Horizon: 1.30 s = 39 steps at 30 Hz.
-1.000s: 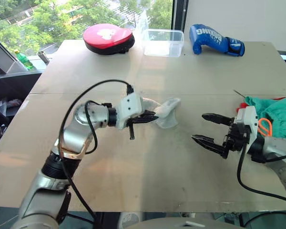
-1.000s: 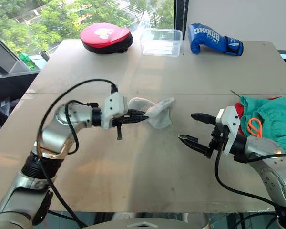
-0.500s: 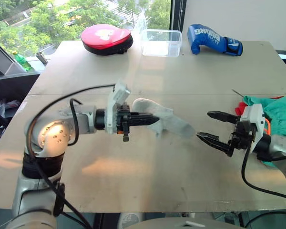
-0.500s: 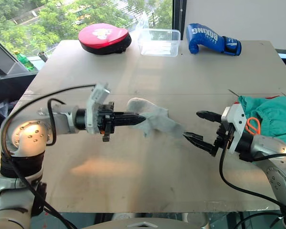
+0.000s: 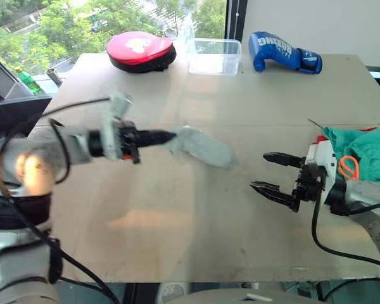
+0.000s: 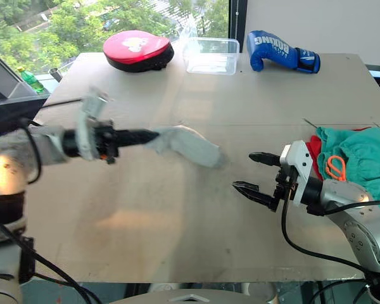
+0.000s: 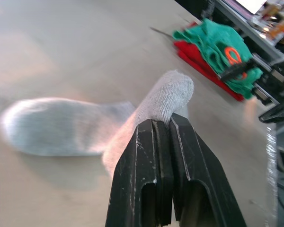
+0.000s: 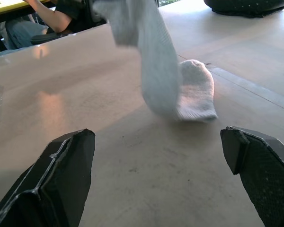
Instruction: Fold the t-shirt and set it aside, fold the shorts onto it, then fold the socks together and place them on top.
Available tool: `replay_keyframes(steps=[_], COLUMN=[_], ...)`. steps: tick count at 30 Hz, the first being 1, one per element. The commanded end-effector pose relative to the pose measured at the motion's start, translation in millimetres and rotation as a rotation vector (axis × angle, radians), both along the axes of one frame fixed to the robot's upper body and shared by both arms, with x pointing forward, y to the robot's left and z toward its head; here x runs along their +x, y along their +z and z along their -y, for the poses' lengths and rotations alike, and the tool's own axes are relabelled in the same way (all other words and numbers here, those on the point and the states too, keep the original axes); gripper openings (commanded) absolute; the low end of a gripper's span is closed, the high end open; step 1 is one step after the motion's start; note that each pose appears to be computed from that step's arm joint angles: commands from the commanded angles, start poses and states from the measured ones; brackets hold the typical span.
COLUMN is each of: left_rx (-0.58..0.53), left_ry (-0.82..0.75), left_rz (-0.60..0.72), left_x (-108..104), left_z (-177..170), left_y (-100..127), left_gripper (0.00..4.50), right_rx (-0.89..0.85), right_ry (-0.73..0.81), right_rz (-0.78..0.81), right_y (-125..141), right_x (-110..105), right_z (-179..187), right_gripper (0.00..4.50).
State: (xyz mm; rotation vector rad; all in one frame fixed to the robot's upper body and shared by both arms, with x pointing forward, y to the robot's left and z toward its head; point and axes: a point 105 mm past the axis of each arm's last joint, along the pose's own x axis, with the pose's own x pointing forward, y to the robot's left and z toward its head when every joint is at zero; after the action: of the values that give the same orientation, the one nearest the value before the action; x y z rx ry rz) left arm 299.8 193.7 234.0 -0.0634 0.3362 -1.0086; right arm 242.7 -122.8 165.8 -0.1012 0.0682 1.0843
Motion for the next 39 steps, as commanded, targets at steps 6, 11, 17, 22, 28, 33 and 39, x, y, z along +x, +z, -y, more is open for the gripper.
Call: replay_keyframes(steps=[6, 11, 17, 22, 28, 33, 39], left_rx=[0.051, 0.024, 0.054, 0.078, -0.012, 0.003, 0.113], left_ry=[-0.048, -0.184, -0.267, -0.197, -0.245, -0.247, -0.249], left_rz=[0.059, -0.023, -0.145, -0.124, -0.083, 0.004, 0.121], left_x=[-13.6, -21.8, -32.4, -19.8, -18.7, -8.5, 3.3], left_z=[-18.9, 26.8, 95.5, 119.3, 122.2, 102.1, 67.3], left_y=[19.6, -5.1, -66.7, -90.6, -66.9, -50.6, -46.1], left_gripper=[0.05, 0.05, 0.05, 2.24, 4.28, 4.28, 4.28], right_rx=[0.003, 0.003, 0.003, 0.010, -0.027, -0.187, -0.385], right_ry=[0.002, 0.011, 0.013, 0.014, 0.058, 0.124, 0.150], right_rz=[0.039, 0.044, 0.050, 0.059, 0.057, 0.067, 0.128], right_y=[9.4, 11.1, 12.2, 14.0, 2.7, -26.1, -60.2], right_x=[0.2, 1.5, 2.5, 3.0, -4.8, -12.8, -6.9], right_z=[2.9, 0.2, -2.7, -6.3, -17.4, -25.7, -28.8], right_gripper=[4.50, 4.50, 4.50, 4.50, 4.50, 4.50, 4.50])
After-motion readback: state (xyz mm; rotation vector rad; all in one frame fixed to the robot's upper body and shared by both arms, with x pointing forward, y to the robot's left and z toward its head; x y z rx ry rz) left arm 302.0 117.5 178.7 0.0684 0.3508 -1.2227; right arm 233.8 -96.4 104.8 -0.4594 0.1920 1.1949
